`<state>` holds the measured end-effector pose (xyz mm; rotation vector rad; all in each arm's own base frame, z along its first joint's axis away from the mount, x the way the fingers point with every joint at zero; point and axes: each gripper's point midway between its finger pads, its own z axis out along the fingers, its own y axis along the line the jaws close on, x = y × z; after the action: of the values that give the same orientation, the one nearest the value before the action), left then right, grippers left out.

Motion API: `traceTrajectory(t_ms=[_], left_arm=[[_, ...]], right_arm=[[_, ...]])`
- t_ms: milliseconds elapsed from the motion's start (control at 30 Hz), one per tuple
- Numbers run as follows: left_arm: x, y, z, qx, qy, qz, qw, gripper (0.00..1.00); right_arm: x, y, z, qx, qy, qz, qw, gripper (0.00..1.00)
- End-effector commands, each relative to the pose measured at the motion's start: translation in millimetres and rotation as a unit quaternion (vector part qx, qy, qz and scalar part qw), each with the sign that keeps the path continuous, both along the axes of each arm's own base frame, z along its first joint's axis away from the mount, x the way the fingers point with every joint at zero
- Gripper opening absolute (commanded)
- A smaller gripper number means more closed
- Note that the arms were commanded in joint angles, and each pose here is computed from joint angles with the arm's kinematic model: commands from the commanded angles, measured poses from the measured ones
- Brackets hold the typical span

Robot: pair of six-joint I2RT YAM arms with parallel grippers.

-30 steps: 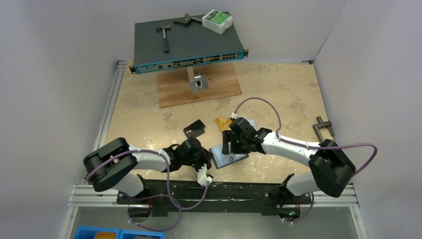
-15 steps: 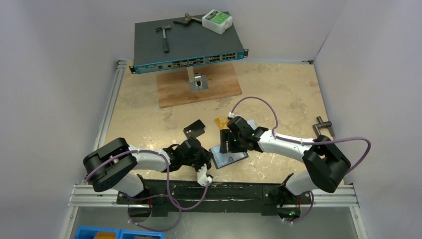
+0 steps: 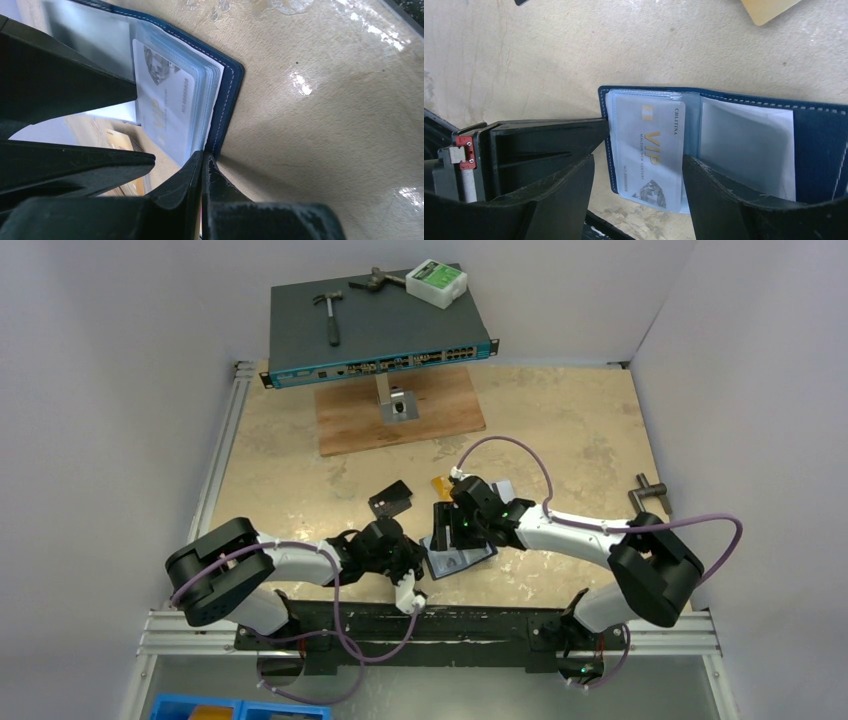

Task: Put the credit cards into the card holder
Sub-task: Insert the credit card into the card holder, then pick up the card holder from the center of the board.

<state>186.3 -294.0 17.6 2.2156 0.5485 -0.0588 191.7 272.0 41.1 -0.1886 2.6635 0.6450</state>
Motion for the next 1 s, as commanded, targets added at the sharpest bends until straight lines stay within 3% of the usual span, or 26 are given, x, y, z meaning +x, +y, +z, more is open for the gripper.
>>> traceTrajectory(t_ms=[0, 367, 600, 800, 967], left_arm=[[-12.8, 8.7, -11.2, 0.014, 0.027, -0.007, 1.0, 0.0], [-8.2, 10.2, -6.8, 0.011, 0.019, 0.007, 1.0, 0.0], [5.6, 23.6, 8.6, 0.044, 0.065, 0.094, 0.992, 0.0], [21.5, 54.5, 35.1, 0.087, 0.135, 0.211, 0.964, 0.0], [27.6, 84.1, 55.5, 0.126, 0.221, 0.335, 0.907, 0.02]], right_arm=[[-2.9, 22.2, 10.6, 0.047, 0.0, 0.013, 0.999, 0.64], [-10.4, 19.4, 13.4, 0.053, 0.012, 0.018, 0.998, 0.66], [14.4, -12.8, 53.3, 0.049, -0.031, -0.015, 0.998, 0.72], [27.3, -62.2, 67.9, -0.004, -0.069, -0.069, 0.995, 0.81], [24.9, -88.4, 60.2, -0.067, -0.072, -0.086, 0.991, 0.83]])
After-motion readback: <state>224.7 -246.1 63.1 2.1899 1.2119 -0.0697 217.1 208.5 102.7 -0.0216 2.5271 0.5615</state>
